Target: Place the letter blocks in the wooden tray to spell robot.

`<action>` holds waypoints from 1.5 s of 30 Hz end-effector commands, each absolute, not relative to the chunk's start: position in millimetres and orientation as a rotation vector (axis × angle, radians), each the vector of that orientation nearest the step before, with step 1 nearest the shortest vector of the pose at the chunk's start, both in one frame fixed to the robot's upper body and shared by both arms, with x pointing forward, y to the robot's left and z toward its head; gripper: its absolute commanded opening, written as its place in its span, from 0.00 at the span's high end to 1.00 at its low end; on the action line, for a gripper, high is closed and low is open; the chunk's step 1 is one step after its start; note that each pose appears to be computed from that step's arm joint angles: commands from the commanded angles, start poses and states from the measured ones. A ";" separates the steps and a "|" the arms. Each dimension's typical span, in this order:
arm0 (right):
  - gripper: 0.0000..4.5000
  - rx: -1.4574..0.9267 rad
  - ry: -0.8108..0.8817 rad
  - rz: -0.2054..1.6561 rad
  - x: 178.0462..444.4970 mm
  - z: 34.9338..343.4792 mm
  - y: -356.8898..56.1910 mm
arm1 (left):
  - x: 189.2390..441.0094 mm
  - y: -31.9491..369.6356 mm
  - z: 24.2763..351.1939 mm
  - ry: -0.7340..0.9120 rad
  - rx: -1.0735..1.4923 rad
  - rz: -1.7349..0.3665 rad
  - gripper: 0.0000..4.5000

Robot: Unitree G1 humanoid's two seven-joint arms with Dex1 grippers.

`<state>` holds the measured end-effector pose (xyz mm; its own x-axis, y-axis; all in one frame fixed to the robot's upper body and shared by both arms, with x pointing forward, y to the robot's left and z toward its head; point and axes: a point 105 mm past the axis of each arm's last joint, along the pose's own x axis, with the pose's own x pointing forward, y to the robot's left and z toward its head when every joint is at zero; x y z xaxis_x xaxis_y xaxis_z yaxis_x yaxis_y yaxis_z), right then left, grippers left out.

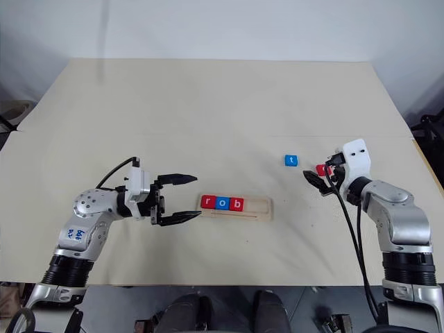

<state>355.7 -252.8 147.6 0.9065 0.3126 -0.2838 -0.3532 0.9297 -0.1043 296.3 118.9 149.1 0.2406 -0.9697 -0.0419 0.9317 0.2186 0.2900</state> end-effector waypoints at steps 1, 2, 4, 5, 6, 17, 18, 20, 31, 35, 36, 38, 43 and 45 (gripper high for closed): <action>0.01 -0.186 0.233 0.334 355.6 161.6 -256.5 | 293.6 118.7 154.5 -0.188 0.295 -1.319 0.00; 0.01 -0.194 0.241 0.326 355.2 159.3 -258.7 | 293.5 118.0 154.5 -0.189 0.293 -1.320 0.00; 0.01 -0.185 0.246 0.308 354.4 156.4 -262.6 | 293.4 116.8 154.5 -0.191 0.290 -1.324 0.00; 0.01 -0.180 0.246 0.297 354.4 155.8 -264.4 | 293.6 116.5 154.7 -0.191 0.289 -1.325 0.00; 0.01 -0.177 0.244 0.286 354.6 155.6 -265.9 | 293.6 116.3 154.8 -0.191 0.289 -1.326 0.00; 0.14 -0.084 0.309 0.135 376.5 131.5 -275.9 | 295.4 112.4 157.9 -0.201 0.289 -1.337 0.00; 0.22 -0.072 0.310 0.140 378.0 130.5 -273.9 | 295.3 112.5 158.1 -0.201 0.289 -1.337 0.00; 0.37 -0.066 0.310 0.140 380.6 129.7 -272.5 | 295.0 112.8 158.2 -0.202 0.290 -1.335 0.00; 0.68 -0.091 0.298 0.197 351.4 148.7 -250.5 | 292.4 115.6 155.8 -0.196 0.283 -1.319 0.00; 0.68 -0.064 0.325 0.227 314.5 143.8 -227.1 | 291.5 114.3 152.8 -0.184 0.270 -1.327 0.00; 0.68 -0.059 0.335 0.225 304.5 140.1 -221.7 | 291.3 113.6 151.9 -0.180 0.266 -1.333 0.00; 0.68 -0.019 0.352 0.208 287.0 131.6 -212.2 | 290.8 112.7 150.4 -0.172 0.260 -1.342 0.00; 0.60 0.063 0.399 0.194 264.5 114.5 -195.7 | 291.0 111.4 149.0 -0.161 0.255 -1.359 0.00; 0.44 0.084 0.404 0.213 261.5 112.2 -189.7 | 292.0 111.2 149.5 -0.161 0.256 -1.362 0.00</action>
<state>264.3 -191.8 101.9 0.8817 0.2165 -0.4193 -0.1793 0.9756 0.1266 293.0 114.1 142.5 0.2222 -0.9739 -0.0460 0.9462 0.2040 0.2510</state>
